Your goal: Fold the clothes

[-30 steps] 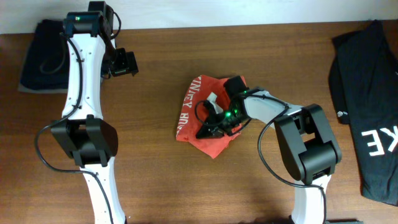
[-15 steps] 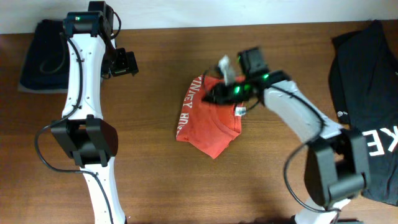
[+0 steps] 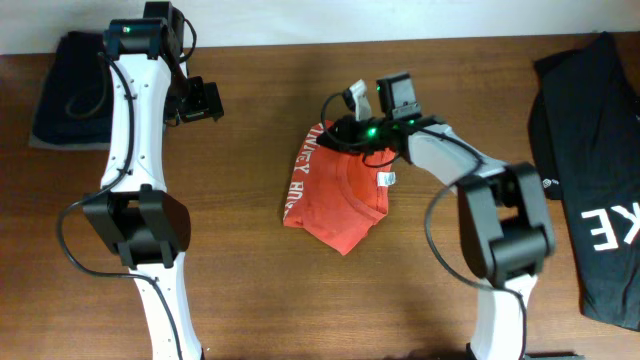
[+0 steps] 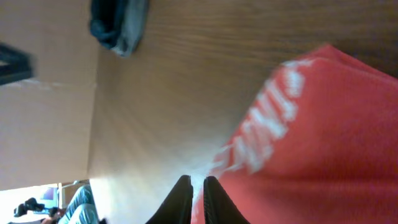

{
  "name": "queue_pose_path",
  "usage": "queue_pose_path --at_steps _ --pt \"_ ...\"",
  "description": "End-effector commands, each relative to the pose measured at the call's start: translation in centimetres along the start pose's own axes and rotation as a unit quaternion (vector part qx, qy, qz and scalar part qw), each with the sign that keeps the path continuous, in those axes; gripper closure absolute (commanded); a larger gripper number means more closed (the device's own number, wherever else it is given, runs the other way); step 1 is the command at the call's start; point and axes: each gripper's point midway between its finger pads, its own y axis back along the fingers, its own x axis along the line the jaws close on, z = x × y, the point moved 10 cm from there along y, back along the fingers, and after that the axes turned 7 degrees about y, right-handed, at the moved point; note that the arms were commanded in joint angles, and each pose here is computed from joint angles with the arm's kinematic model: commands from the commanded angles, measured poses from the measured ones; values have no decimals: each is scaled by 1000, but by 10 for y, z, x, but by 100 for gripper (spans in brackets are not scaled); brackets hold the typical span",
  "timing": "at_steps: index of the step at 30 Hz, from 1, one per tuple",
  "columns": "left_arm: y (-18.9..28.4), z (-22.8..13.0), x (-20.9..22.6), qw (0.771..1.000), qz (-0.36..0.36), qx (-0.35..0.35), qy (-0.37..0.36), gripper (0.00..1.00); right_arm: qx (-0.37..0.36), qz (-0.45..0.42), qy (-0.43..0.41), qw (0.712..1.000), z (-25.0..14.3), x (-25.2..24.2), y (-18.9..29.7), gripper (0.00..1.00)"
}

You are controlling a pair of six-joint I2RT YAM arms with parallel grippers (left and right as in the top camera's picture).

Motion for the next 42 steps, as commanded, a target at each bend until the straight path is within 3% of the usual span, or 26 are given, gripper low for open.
queue_pose_path --at_steps 1,9,16,22,28,32,34,39,42 --pt "2 -2 -2 1000 -2 0 2 1 2 14 -12 1000 -5 -19 -15 87" --pt "2 -3 -7 1000 -4 -3 -3 1 -51 -57 -40 996 0 -56 -23 86" --pt "3 -6 -20 1000 -9 -10 -17 1 -81 -97 -16 992 13 -69 -8 84" --pt "3 -9 -26 1000 -10 -11 -24 1 -106 -63 -14 992 49 -66 27 83" --pt "3 -10 -29 999 -11 -13 -27 1 -112 -10 -2 994 91 -27 71 81" --pt "3 -10 -29 999 -11 -13 -27 1 -64 81 3 995 93 10 86 81" --pt "3 -9 -29 999 -12 -15 -27 1 -1 159 -4 987 75 28 76 84" --pt "3 -8 -30 999 -13 -17 -27 1 104 65 -48 991 27 36 40 95" --pt "3 -8 -30 999 -14 -17 -27 1 166 8 -43 985 2 55 10 96"
